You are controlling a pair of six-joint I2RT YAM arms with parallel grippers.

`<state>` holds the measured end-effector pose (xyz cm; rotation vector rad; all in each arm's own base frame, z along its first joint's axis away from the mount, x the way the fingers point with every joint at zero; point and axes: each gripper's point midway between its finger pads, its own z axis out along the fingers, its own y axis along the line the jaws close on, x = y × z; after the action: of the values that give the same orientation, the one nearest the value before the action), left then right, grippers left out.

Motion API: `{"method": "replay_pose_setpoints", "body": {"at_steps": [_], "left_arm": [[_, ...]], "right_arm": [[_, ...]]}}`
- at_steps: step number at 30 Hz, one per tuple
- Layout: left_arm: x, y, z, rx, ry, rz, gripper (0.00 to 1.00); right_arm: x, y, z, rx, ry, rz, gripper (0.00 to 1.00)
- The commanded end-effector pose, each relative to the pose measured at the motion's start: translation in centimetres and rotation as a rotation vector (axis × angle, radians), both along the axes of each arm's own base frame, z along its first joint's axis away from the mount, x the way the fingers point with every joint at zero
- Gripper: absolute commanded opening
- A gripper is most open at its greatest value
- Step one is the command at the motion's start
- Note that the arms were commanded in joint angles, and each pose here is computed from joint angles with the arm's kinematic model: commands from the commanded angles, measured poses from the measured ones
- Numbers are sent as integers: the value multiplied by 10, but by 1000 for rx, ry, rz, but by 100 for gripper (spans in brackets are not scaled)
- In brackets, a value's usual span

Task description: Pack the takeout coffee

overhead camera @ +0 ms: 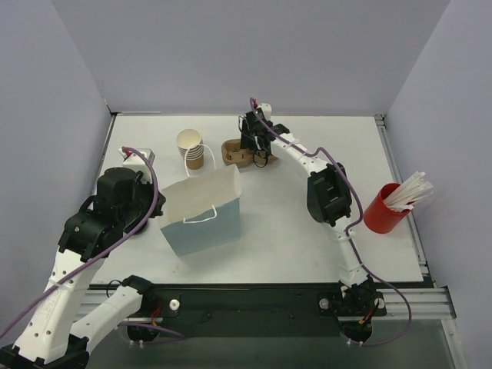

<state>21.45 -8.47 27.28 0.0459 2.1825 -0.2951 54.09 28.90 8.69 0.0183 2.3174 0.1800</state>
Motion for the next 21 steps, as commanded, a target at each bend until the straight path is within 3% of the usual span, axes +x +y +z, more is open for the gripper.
{"method": "replay_pose_setpoints", "body": {"at_steps": [1, 10, 17, 21], "left_arm": [[5, -3, 12, -30, -53, -1, 0], [6, -3, 10, -27, -46, -1, 0], [7, -3, 7, -24, -44, -1, 0], [8, -4, 7, -24, -42, -2, 0]], "right_arm": [[2, 5, 4, 1, -7, 5, 53], [2, 2, -6, -9, 7, -6, 49], [4, -2, 6, -26, -20, -8, 38], [7, -5, 22, -29, -54, -17, 25]]}}
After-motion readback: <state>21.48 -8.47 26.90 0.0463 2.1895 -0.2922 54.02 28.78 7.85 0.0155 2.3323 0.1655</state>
